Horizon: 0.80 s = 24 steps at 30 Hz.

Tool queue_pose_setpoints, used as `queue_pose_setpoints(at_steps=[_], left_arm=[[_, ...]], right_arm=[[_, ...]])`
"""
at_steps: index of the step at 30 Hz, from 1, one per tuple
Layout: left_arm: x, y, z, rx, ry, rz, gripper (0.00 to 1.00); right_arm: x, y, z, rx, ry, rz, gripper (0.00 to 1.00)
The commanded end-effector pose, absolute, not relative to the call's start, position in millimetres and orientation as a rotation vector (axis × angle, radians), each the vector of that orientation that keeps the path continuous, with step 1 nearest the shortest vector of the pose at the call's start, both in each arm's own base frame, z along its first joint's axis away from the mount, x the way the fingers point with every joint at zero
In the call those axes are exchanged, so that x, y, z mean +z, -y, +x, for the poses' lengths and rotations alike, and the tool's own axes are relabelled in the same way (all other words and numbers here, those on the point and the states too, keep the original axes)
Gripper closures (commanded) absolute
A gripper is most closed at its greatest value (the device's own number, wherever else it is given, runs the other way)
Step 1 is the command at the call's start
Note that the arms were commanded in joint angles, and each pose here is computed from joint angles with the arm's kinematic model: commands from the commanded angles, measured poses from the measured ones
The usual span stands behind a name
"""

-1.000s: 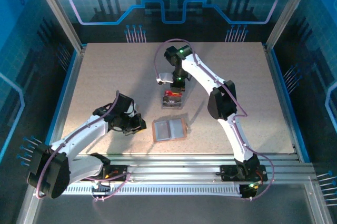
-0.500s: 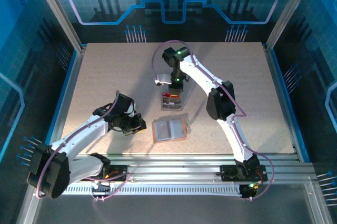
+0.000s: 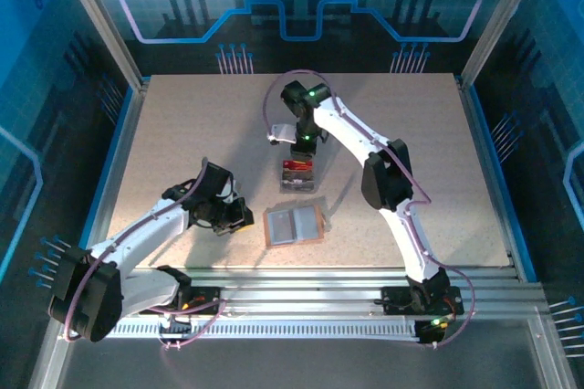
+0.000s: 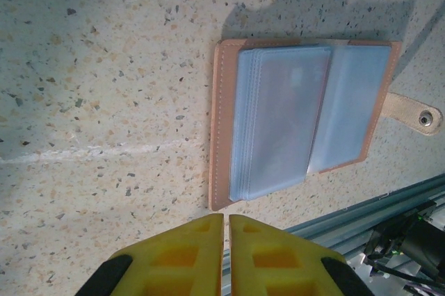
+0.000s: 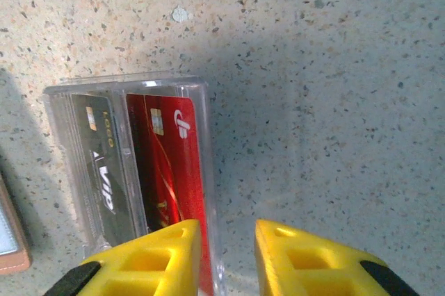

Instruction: Take the credit cards out of the card holder

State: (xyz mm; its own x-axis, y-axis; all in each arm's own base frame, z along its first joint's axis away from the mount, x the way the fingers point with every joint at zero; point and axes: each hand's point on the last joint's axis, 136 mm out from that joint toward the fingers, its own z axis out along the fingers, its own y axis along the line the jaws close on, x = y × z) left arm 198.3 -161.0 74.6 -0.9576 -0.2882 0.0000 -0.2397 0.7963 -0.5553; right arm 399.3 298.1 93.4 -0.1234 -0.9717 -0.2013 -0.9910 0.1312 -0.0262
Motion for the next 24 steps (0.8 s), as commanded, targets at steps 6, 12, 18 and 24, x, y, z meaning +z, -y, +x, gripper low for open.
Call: queue_pose_setpoints(at_steps=[6, 12, 18, 24], left_arm=[[83, 172, 209, -0.972, -2.870, -0.425, 0.90], [81, 176, 215, -0.992, -2.859, -0.414, 0.90], [78, 184, 224, -1.045, -2.842, -0.414, 0.90], [73, 191, 226, -1.094, -2.850, -0.411, 0.90]], right_arm=[[151, -306, 370, 0.258, -2.232, -1.763, 0.72], [162, -303, 353, 0.370, -2.388, -1.400, 0.70], [157, -308, 314, 0.645, -2.543, -0.986, 0.78], [148, -321, 268, 1.009, -2.675, -0.592, 0.84]])
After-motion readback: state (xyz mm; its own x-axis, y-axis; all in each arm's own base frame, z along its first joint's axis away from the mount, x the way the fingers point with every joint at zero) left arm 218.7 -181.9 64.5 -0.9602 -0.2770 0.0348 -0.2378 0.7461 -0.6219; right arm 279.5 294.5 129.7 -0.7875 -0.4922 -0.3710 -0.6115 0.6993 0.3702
